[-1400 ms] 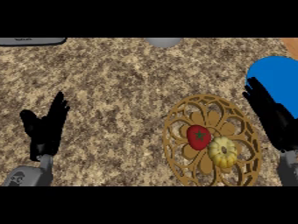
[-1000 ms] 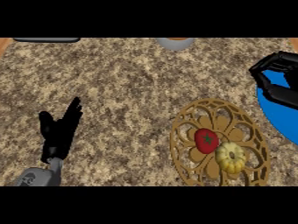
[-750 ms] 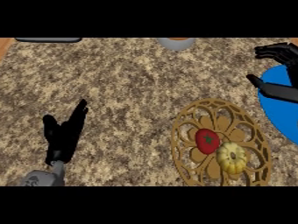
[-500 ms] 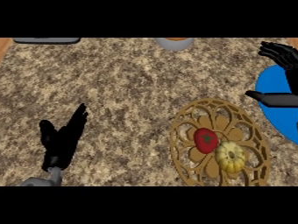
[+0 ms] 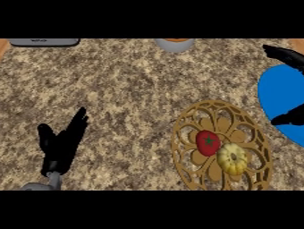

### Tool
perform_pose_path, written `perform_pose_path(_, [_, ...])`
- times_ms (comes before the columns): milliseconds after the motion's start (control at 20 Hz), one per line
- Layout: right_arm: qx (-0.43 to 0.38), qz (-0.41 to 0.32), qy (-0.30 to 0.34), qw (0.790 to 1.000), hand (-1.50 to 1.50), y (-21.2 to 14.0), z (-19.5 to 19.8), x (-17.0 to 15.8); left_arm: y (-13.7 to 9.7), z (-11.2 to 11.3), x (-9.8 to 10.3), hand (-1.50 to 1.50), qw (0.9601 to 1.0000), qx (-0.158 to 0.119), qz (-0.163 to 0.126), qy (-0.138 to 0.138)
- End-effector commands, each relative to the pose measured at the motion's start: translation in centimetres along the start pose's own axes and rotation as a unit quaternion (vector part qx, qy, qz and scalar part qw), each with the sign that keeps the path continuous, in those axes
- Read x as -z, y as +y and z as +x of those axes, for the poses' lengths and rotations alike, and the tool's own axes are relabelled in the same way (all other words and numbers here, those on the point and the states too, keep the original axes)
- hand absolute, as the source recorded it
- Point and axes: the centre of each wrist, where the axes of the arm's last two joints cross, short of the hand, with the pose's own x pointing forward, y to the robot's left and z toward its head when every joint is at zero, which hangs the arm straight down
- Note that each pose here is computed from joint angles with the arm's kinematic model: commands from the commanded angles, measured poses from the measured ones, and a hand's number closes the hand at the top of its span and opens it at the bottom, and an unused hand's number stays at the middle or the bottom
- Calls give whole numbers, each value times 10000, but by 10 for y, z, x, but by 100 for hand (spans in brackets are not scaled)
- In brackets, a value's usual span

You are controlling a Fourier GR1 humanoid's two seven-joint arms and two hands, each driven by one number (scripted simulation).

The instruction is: Pick the tomato from the placemat and place it in the plate

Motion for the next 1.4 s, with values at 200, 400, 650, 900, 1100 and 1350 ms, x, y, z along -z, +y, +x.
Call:
perform_pose_path(200, [-1078,1035,576,9871,-150,12,55,20,-6,0,4,0,9997,-85,-42,208])
perform_pose_path(400, [-1208,1233,717,9824,-150,58,65,9,3,-6,-15,0,9998,37,-70,189])
perform_pose_path(650, [-1412,1204,846,9790,-150,88,72,11,-16,-12,1,0,9998,-65,-4,192])
perform_pose_path(900, [-1464,1465,1176,9712,-150,96,75,7,-8,12,-5,0,9999,-62,2,127])
perform_pose_path(1100, [-1369,1822,1291,9651,-150,134,54,20,2,-9,3,0,9999,33,2,152])
perform_pose_path(1350, [-1342,1725,1215,9682,-150,127,59,4,-15,-10,14,0,9999,-41,82,93])
